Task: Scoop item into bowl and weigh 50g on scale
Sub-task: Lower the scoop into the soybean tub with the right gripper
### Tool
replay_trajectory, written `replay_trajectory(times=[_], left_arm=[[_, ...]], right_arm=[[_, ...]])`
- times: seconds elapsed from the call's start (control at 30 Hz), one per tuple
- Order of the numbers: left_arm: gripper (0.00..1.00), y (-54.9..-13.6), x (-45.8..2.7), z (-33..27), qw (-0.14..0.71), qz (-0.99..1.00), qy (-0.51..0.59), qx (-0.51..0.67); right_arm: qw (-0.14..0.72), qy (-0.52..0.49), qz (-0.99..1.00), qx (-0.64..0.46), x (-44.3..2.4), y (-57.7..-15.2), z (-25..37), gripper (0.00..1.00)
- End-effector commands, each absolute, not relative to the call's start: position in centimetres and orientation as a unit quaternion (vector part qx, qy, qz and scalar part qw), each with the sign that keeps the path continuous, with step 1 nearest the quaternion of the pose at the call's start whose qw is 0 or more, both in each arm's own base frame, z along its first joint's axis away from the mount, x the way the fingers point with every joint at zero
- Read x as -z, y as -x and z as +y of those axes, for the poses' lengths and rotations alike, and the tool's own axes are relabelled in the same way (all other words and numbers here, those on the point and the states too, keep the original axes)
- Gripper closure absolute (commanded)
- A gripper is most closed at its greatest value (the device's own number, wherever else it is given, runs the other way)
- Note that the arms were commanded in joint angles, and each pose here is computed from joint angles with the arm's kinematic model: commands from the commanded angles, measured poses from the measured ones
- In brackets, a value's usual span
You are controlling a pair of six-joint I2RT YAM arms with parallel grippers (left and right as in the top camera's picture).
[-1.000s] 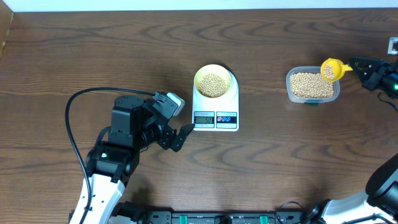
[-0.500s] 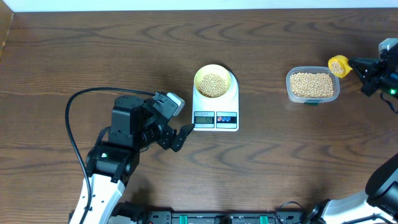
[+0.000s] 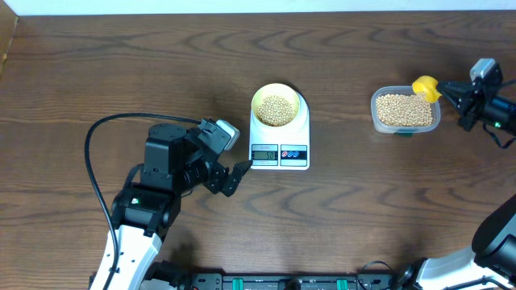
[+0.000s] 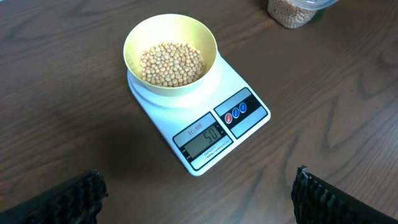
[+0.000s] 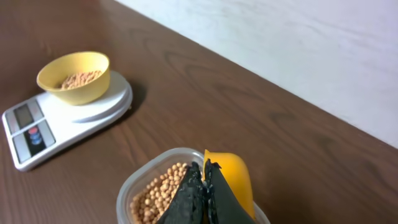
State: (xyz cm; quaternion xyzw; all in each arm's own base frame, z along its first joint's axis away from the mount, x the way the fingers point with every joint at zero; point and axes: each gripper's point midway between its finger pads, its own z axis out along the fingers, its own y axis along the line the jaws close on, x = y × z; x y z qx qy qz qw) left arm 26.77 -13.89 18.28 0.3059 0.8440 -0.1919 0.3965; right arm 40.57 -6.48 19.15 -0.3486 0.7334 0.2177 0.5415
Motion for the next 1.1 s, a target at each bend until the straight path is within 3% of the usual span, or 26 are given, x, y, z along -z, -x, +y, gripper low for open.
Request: replay_trajectory(times=[0.0,0.37,0.8,1.07], left_arm=[[0.02,-26.8,-17.9,-13.6,0.392,0.849,-0.297,0.191],[0.02,-26.8,-17.9,-13.6,0.392,0.849,-0.297,0.191],[0.02,-26.8,-17.9,-13.6,0.392,0.849,-0.297,0.191],[0.02,-26.8,-17.9,-13.6,0.392,0.849,-0.297,0.191]], right_arm=[[0.566,0.413,0.688,-0.188,-19.8,-40.0,-5.7,0.99],[0.553,0.385,0.707,-0.213,-19.5,-39.8,-5.5,0.99],[0.435,0.110,0.811,-0.376,-18.8,-40.1,-5.7,0.99],[0.313,-0.111,0.897,-0.292,-13.8,-40.8,-9.1,0.99]])
